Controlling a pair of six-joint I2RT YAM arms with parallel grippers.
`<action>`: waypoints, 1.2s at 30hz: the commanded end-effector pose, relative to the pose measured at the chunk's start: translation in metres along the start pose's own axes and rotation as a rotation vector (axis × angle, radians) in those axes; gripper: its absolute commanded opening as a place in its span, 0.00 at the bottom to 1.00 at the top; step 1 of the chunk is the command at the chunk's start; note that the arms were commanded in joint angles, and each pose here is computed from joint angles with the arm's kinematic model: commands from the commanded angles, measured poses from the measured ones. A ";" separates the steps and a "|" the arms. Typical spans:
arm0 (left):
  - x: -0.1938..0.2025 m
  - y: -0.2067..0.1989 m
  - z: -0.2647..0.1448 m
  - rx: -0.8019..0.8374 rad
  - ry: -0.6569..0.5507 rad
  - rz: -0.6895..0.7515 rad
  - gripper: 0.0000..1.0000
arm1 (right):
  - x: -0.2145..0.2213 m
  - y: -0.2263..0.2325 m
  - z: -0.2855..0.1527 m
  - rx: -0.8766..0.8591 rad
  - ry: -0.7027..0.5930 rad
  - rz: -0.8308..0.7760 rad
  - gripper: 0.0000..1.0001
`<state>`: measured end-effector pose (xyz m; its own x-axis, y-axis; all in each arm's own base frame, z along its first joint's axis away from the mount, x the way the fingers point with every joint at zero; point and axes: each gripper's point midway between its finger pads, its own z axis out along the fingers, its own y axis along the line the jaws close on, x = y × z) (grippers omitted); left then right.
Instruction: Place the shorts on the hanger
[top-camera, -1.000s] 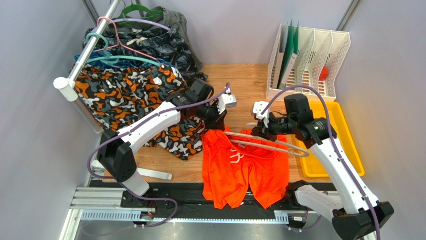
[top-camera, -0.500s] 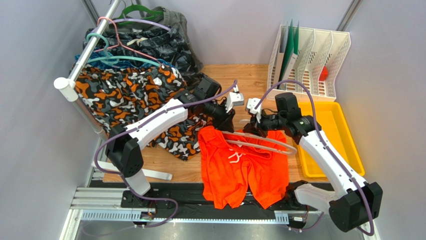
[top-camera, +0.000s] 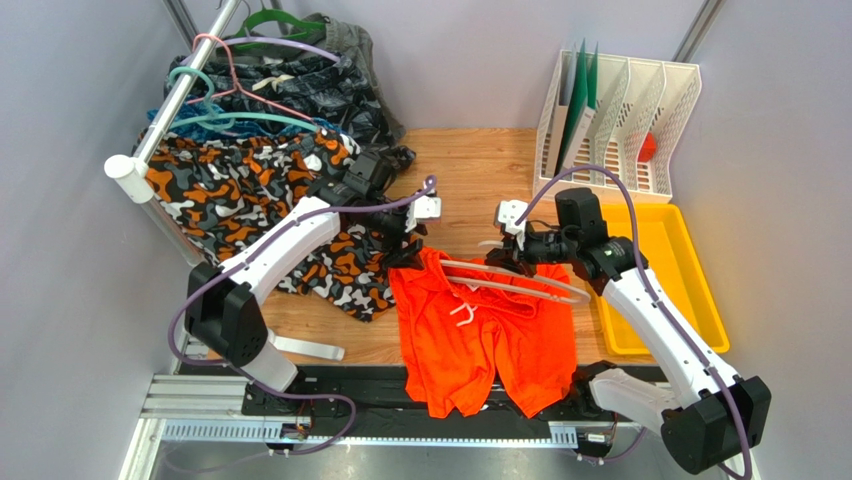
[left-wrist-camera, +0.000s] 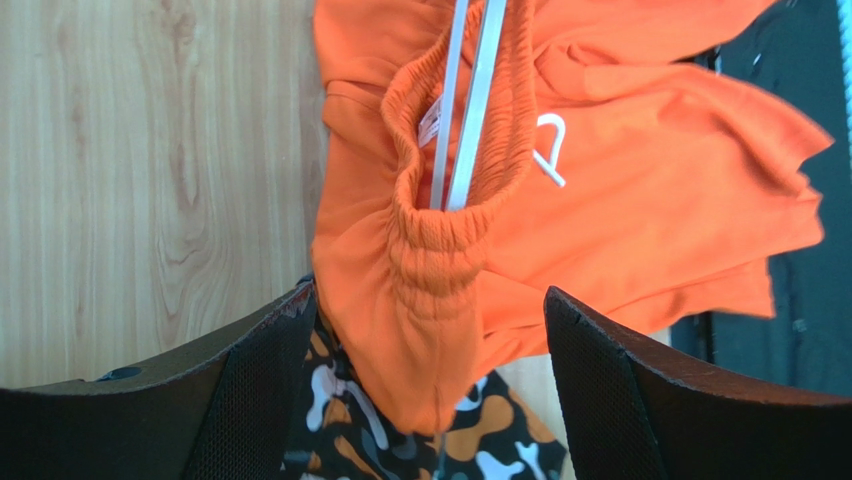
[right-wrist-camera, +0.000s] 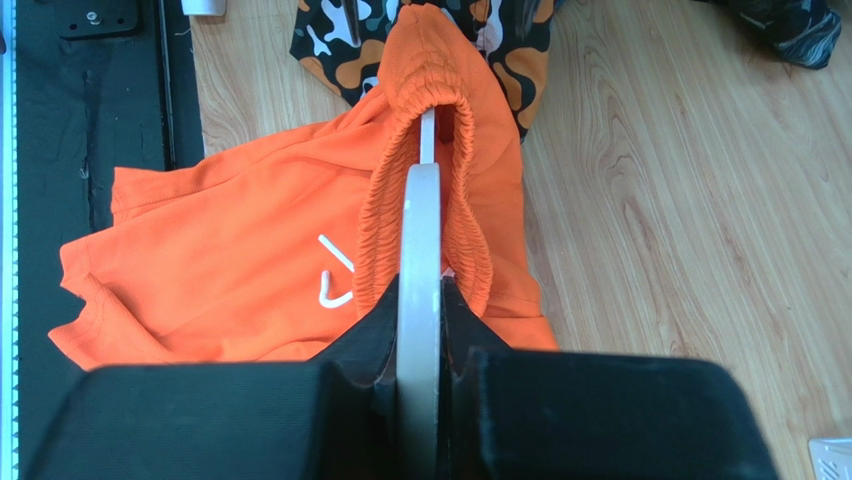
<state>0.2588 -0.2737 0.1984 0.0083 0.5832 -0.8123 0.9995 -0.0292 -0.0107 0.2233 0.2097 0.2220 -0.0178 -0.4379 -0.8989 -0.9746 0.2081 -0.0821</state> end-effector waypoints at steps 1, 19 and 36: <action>0.012 0.008 0.022 0.050 0.047 0.150 0.87 | -0.034 -0.001 -0.008 -0.007 -0.100 -0.147 0.00; 0.007 0.049 0.053 -0.073 0.052 -0.181 0.00 | -0.039 -0.032 -0.048 0.284 -0.020 0.196 0.94; 0.007 0.069 0.058 -0.123 0.041 -0.404 0.00 | 0.111 -0.040 -0.031 0.520 0.269 0.239 0.83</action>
<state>0.3134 -0.3071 0.1322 -0.3966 0.6192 -0.6777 0.9173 0.2961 -0.2663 0.2258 0.1212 0.1405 -0.4130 -0.5395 -0.7337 -0.7525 0.6560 -0.0588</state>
